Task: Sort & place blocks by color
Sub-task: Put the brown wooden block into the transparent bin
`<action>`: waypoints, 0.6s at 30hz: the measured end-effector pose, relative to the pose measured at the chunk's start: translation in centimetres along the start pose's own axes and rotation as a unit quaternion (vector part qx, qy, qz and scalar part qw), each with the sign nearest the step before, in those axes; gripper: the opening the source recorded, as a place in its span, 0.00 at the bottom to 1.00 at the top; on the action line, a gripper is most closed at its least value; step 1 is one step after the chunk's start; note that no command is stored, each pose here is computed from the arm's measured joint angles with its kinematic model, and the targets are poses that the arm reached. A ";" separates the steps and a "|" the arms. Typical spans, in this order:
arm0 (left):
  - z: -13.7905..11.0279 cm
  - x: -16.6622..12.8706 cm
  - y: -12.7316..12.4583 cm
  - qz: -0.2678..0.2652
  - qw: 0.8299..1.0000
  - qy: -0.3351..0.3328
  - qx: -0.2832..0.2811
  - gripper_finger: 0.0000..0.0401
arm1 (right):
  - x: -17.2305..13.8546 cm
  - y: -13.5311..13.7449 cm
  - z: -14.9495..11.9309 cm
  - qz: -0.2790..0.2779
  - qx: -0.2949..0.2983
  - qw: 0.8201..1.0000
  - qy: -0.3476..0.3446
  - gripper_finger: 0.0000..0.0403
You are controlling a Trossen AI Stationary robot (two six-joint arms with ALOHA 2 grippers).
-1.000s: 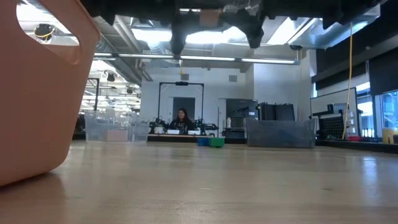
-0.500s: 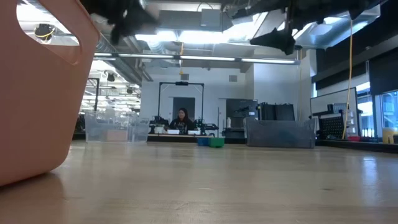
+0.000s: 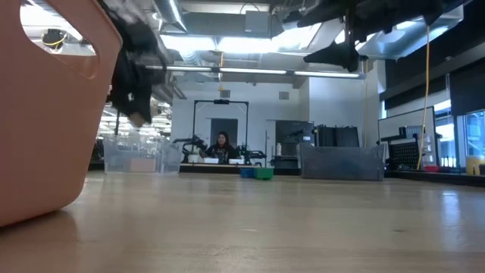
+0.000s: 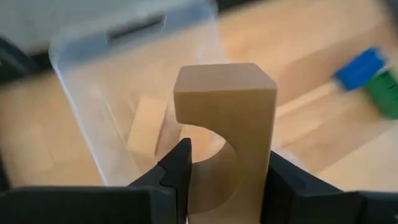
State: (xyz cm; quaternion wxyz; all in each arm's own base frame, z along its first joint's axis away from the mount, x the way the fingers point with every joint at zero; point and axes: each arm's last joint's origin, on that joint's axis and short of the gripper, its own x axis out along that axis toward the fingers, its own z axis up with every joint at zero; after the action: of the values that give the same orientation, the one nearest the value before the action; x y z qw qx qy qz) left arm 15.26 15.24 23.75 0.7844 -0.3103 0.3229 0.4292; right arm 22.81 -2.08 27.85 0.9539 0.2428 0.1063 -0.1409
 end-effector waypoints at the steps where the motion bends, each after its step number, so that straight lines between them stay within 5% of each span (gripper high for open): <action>1: 0.0 1.1 0.5 0.005 1.000 0.024 -0.009 0.28 | 0.1 0.0 -0.1 -0.001 0.004 1.000 0.002 0.91; 5: 0.0 4.6 1.5 0.037 0.996 0.085 -0.014 0.28 | 0.4 -0.1 -0.4 -0.007 0.016 1.000 0.012 0.91; 10: 2.0 5.7 1.3 0.065 0.994 0.079 0.026 0.30 | 0.4 -0.2 -0.4 -0.009 0.017 1.000 0.016 0.91; 18: 7.3 2.3 0.1 0.092 0.991 0.042 0.085 0.81 | 0.4 -0.2 -0.5 -0.010 0.027 0.999 0.018 0.91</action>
State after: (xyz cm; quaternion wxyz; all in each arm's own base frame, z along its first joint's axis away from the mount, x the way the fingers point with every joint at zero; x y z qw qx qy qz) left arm 17.89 21.98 26.30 0.7510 -0.2290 0.4178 0.4572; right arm 23.06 -2.09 27.24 0.9435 0.2695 0.1224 -0.1491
